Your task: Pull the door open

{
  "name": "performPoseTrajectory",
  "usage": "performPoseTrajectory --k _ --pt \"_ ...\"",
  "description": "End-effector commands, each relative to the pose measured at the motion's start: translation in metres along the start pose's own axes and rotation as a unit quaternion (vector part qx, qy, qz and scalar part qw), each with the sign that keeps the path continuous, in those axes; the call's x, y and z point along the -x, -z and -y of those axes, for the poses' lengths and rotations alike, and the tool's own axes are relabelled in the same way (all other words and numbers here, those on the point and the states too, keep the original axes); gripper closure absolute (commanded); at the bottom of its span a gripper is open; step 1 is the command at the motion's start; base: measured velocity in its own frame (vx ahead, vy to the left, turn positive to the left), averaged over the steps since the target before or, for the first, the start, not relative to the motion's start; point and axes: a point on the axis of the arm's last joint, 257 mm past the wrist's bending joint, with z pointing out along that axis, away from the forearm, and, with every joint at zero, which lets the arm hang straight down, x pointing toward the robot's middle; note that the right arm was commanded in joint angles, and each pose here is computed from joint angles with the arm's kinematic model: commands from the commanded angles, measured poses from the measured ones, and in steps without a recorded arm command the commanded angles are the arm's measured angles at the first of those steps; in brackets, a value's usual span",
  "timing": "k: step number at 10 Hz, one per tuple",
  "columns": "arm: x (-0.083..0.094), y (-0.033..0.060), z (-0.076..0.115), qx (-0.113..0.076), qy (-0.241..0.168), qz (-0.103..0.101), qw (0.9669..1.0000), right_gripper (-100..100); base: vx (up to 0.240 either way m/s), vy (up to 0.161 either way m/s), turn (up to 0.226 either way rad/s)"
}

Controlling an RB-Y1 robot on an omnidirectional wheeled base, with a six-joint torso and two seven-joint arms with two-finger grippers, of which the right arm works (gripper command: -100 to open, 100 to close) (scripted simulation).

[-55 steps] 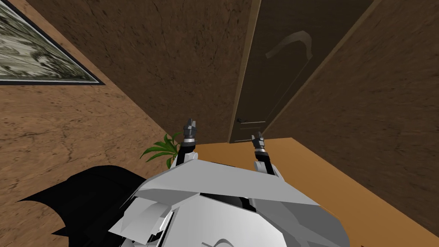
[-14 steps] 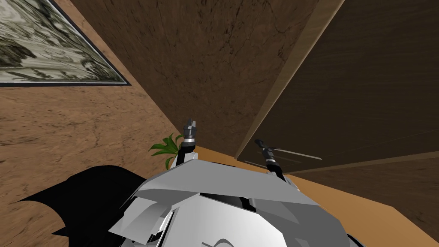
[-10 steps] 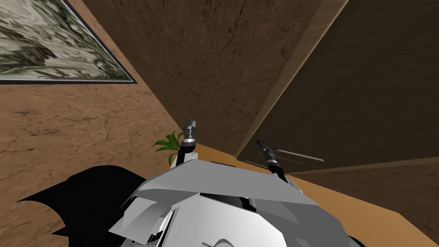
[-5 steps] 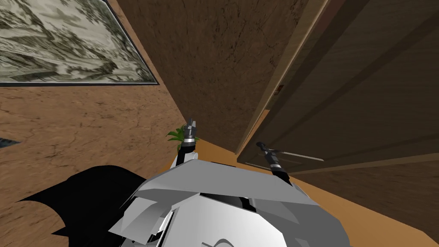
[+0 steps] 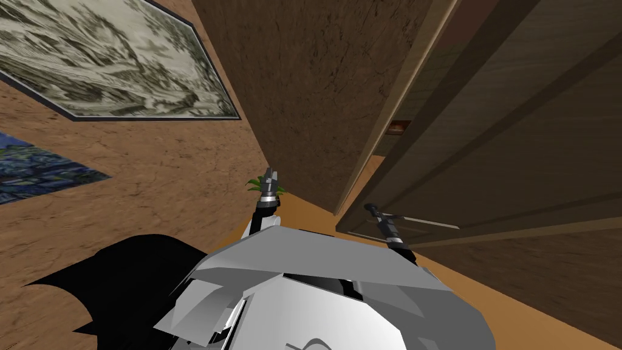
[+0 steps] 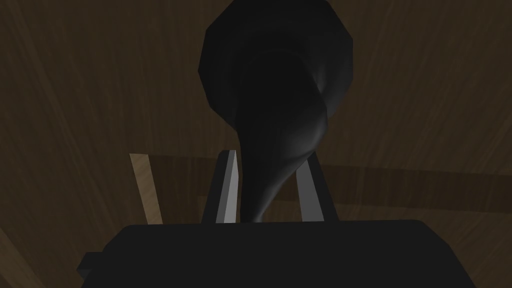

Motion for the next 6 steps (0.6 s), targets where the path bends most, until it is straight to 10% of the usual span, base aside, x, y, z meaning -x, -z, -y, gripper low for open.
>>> performPoseTrajectory --k 1,6 --pt "0.002 0.0079 0.000 0.002 0.001 -0.006 1.0000 100 -0.144 -0.059 0.127" --pt "0.009 0.0384 -0.003 0.007 0.002 -0.027 0.9996 100 -0.172 -0.063 0.142"
